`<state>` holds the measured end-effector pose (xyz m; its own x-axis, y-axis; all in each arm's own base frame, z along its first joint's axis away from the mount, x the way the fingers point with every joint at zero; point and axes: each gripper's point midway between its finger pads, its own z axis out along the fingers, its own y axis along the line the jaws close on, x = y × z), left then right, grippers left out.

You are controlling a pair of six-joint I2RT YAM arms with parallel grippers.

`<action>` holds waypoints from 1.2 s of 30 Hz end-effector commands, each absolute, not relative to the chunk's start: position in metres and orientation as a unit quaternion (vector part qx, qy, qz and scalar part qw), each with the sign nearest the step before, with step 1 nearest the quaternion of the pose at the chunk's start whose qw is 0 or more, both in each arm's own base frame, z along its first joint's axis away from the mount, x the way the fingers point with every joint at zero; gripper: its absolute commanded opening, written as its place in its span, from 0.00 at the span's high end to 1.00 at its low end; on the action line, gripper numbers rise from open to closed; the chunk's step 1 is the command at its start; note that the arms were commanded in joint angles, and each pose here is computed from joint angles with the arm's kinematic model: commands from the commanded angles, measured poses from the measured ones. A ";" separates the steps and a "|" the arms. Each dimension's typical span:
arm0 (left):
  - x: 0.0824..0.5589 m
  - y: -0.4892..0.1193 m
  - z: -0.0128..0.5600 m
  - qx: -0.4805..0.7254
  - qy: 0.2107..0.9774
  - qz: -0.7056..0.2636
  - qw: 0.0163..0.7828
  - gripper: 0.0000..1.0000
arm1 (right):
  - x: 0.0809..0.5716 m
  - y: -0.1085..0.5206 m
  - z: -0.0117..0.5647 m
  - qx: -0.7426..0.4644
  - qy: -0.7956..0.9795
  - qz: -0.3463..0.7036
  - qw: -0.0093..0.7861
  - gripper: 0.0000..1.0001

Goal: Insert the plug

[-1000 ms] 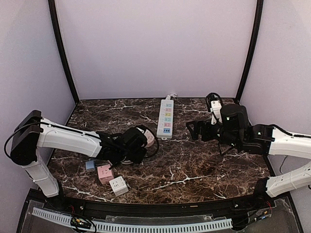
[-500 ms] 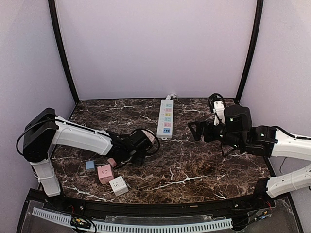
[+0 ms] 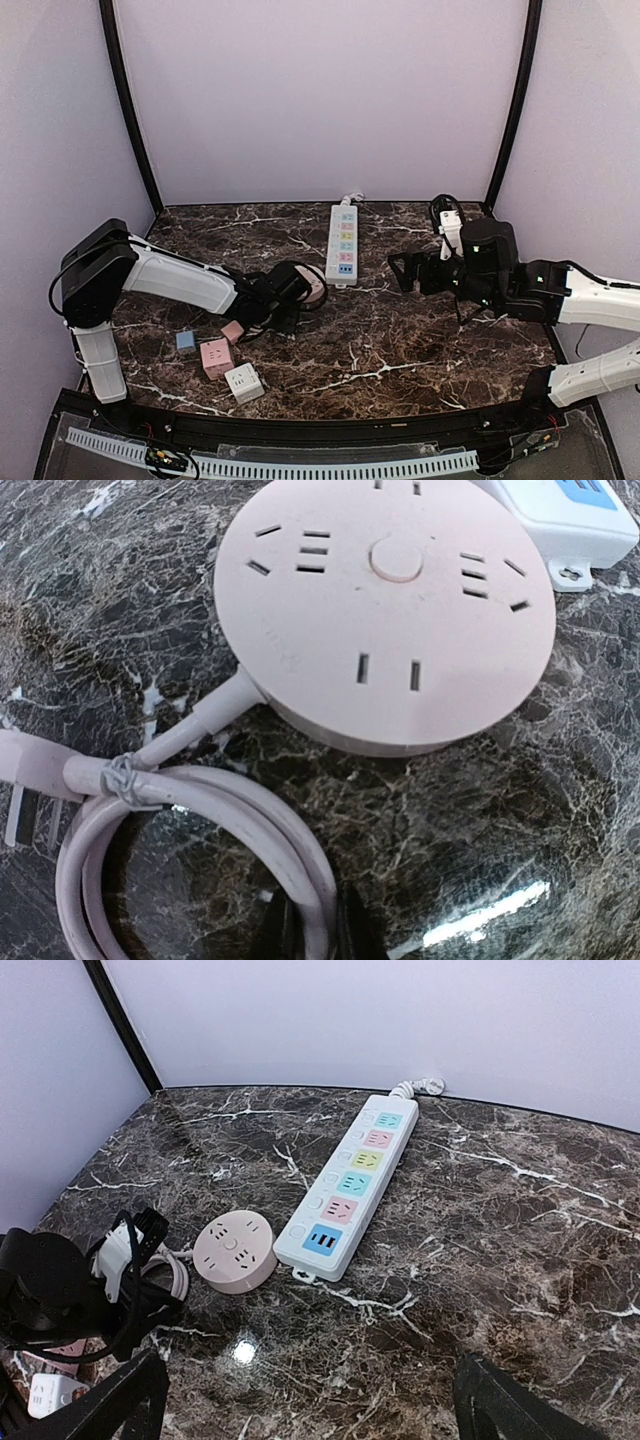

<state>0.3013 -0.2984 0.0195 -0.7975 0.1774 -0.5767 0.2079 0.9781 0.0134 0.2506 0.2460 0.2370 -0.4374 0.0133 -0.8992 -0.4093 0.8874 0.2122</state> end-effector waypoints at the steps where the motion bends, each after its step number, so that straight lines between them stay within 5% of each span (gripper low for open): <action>1: 0.290 -0.290 0.000 0.153 0.951 0.004 0.268 0.97 | 0.247 0.244 0.233 -0.121 0.824 0.207 0.513 0.01; 21: 0.182 -0.376 0.004 0.456 0.850 -0.057 0.258 0.99 | 0.245 0.240 0.244 -0.118 0.820 0.210 0.519 0.01; 32: 0.199 -0.361 -0.008 0.551 0.777 0.050 0.298 0.99 | 0.244 0.233 0.242 -0.115 0.819 0.199 0.525 0.01; 36: 0.202 -0.355 -0.006 0.582 0.749 0.046 0.314 0.81 | 0.247 0.236 0.241 -0.119 0.819 0.197 0.525 0.01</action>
